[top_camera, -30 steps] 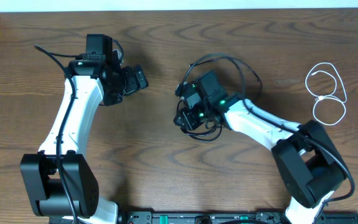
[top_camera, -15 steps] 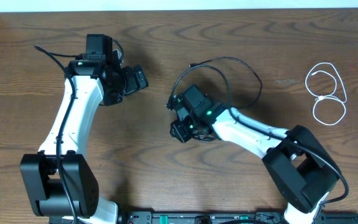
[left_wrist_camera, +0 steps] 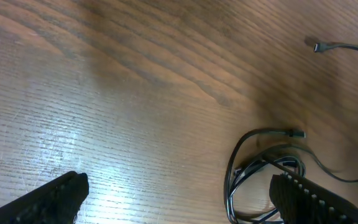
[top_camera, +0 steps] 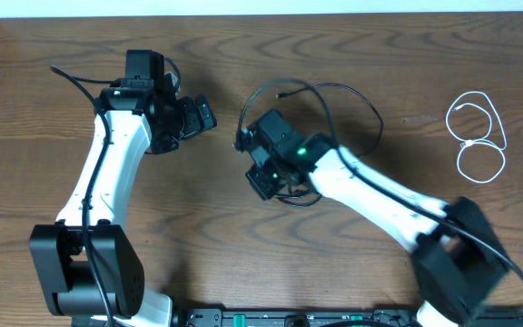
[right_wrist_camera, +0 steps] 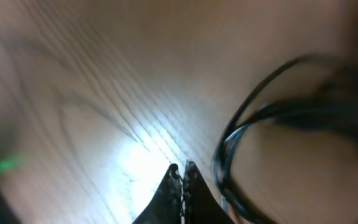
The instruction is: Untangle cables
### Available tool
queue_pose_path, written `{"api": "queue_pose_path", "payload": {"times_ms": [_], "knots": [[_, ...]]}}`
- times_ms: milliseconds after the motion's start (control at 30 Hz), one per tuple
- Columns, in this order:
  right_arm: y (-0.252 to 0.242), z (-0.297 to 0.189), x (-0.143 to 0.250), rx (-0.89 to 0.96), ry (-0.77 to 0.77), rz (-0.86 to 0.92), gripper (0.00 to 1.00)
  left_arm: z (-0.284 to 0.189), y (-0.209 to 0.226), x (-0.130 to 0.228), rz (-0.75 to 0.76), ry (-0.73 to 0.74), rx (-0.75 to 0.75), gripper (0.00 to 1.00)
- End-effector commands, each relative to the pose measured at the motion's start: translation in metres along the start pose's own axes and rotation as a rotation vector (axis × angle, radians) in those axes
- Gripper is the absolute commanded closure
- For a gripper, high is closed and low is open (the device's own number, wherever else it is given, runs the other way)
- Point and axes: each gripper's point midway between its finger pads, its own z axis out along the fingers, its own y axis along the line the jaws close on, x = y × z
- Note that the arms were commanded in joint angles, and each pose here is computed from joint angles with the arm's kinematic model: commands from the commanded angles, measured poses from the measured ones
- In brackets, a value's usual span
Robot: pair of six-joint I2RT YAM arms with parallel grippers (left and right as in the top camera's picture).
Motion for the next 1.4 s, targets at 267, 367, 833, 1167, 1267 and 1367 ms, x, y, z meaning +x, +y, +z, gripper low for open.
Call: {"api": "queue_pose_path", "payload": {"times_ms": [267, 367, 833, 1167, 1267, 1367], "knots": [[-0.089, -0.054, -0.007, 0.081, -0.084, 0.165, 0.99, 0.003, 0.005, 0.002, -0.003, 0.007, -0.019, 0.02], [-0.106, -0.055, 0.001, 0.037, -0.081, 0.227, 0.98, 0.003, 0.005, 0.002, -0.003, 0.007, -0.019, 0.02], [-0.157, -0.061, 0.028, 0.015, -0.097, 0.28, 0.4, 0.003, 0.005, 0.002, -0.003, 0.007, -0.019, 0.02], [-0.132, -0.055, 0.03, -0.141, -0.088, 0.218, 0.2, 0.003, 0.005, 0.002, -0.003, 0.007, -0.019, 0.02], [-0.128, -0.044, 0.032, -0.195, -0.078, 0.19, 0.29, 0.003, 0.005, 0.002, -0.003, 0.007, -0.019, 0.02], [-0.119, -0.03, 0.034, -0.293, -0.073, 0.171, 0.33, 0.003, 0.005, 0.002, -0.004, 0.007, -0.019, 0.02]]}}
